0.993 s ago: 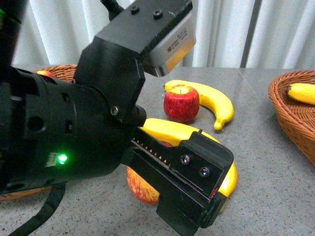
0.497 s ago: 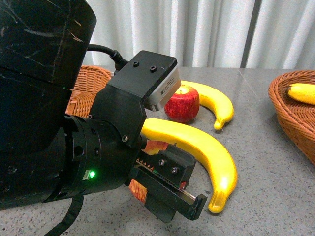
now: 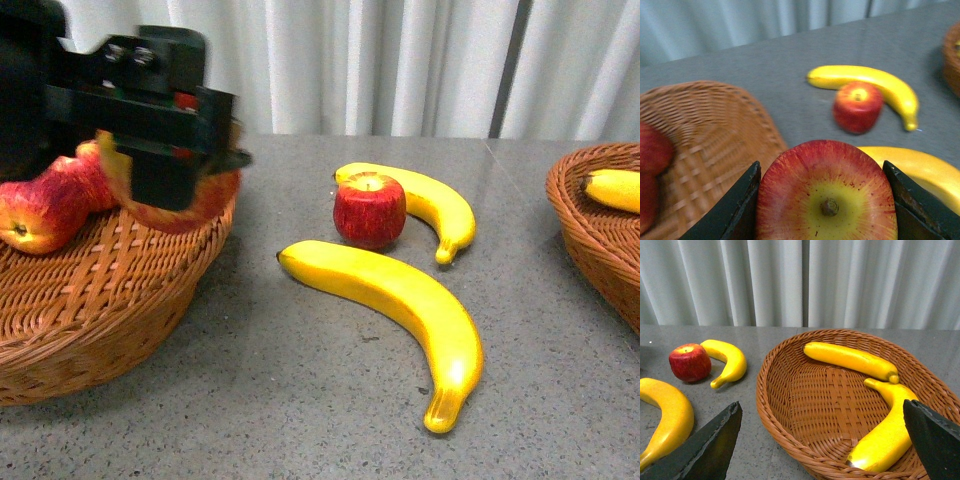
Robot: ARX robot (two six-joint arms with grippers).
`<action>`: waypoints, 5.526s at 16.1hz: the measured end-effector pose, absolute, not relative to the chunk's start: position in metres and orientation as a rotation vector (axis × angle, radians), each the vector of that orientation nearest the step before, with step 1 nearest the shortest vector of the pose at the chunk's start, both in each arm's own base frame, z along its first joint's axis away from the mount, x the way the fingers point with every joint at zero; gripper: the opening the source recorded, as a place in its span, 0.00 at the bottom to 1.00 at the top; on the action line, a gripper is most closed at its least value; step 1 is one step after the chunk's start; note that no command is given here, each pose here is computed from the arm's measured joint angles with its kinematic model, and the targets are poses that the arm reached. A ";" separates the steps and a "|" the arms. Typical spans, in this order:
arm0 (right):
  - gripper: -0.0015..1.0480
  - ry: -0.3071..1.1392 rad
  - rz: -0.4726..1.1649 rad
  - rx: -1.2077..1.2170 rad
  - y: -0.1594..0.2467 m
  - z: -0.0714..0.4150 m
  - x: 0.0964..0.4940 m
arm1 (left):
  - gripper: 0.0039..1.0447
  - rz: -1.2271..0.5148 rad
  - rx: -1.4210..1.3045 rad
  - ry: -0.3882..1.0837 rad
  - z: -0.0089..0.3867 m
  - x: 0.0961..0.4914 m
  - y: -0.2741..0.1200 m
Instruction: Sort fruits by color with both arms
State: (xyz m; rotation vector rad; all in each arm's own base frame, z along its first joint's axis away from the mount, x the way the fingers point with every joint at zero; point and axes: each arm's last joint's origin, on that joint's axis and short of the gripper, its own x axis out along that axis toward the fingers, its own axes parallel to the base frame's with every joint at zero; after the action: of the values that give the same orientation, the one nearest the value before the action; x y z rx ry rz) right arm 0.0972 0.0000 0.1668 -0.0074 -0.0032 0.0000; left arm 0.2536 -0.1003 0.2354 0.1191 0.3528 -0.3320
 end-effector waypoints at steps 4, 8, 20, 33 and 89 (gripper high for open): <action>0.94 -0.003 0.000 -0.007 0.000 0.167 0.097 | 0.60 -0.116 0.007 0.427 0.220 0.272 -0.050; 0.94 -0.003 0.000 -0.007 0.000 0.167 0.097 | 0.60 -0.100 -0.015 0.492 0.201 0.277 -0.037; 0.94 -0.003 0.000 -0.007 0.000 0.167 0.097 | 0.94 -0.196 0.039 0.387 0.226 0.252 -0.051; 0.94 -0.003 0.000 -0.007 0.000 0.167 0.097 | 0.94 -0.569 0.257 0.499 0.199 0.404 -0.201; 0.94 -0.003 0.000 -0.007 0.000 0.167 0.097 | 0.01 0.005 -0.002 0.010 0.186 0.131 -0.018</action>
State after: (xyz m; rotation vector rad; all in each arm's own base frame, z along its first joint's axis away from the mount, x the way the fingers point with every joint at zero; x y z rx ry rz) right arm 0.0972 0.0000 0.1668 -0.0074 -0.0032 0.0000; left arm 0.1315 -0.0184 0.1857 -0.0023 0.0096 0.0050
